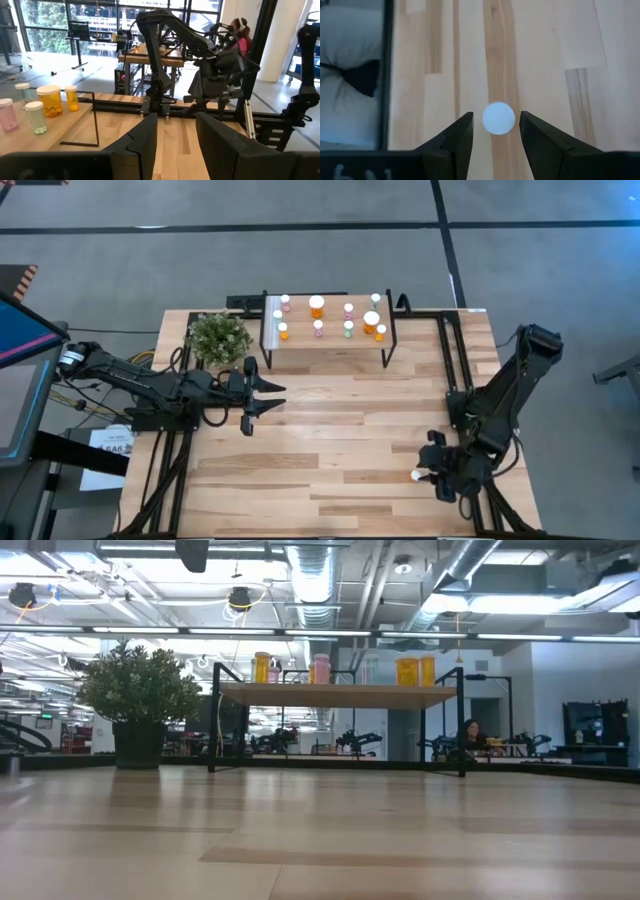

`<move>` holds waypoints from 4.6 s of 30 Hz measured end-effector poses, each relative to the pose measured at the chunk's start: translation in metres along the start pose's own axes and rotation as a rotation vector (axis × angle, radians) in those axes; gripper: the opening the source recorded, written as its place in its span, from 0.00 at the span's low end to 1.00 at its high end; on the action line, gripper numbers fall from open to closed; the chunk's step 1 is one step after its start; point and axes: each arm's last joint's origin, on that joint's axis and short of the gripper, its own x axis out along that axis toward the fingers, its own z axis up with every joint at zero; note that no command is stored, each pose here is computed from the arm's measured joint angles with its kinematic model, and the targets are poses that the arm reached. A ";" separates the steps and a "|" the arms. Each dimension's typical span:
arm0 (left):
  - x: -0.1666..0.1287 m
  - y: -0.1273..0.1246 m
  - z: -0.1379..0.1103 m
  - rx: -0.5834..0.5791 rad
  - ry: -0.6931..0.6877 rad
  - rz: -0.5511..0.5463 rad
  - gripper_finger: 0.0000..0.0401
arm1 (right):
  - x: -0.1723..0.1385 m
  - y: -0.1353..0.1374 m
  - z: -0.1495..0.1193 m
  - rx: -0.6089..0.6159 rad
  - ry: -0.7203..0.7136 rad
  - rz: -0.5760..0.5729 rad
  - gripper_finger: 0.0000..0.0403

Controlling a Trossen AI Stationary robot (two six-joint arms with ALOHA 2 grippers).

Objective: Pick and place medicine bottles onto shelf by color
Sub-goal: Put the small orange pill bottle on the shelf

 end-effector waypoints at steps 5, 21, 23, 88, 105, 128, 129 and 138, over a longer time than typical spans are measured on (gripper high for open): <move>0.000 0.000 0.000 0.000 0.000 0.000 0.31 | 0.012 0.002 -0.005 -0.009 0.049 -0.034 0.45; 0.000 0.000 0.000 0.000 0.001 0.002 0.31 | 0.020 0.003 -0.007 -0.010 0.066 -0.056 0.46; 0.000 0.000 0.000 0.000 0.001 0.002 0.31 | 0.020 0.003 -0.007 -0.009 0.066 -0.056 0.46; 0.000 -0.002 -0.002 -0.013 0.023 -0.063 0.31 | 0.042 -0.003 0.017 0.022 0.000 -0.067 0.32; 0.000 -0.004 -0.002 0.002 0.027 -0.116 0.31 | -0.016 -0.074 0.144 -0.179 -0.344 -0.213 0.33; 0.003 -0.004 -0.006 0.018 0.048 -0.113 0.31 | -0.077 -0.242 0.306 -0.248 -0.403 -0.468 0.35; 0.003 -0.004 -0.006 0.020 0.049 -0.114 0.31 | -0.077 -0.249 0.309 -0.242 -0.394 -0.472 0.35; 0.002 -0.004 -0.008 0.026 0.073 -0.111 0.31 | -0.062 -0.298 0.323 -0.204 -0.281 -0.476 0.35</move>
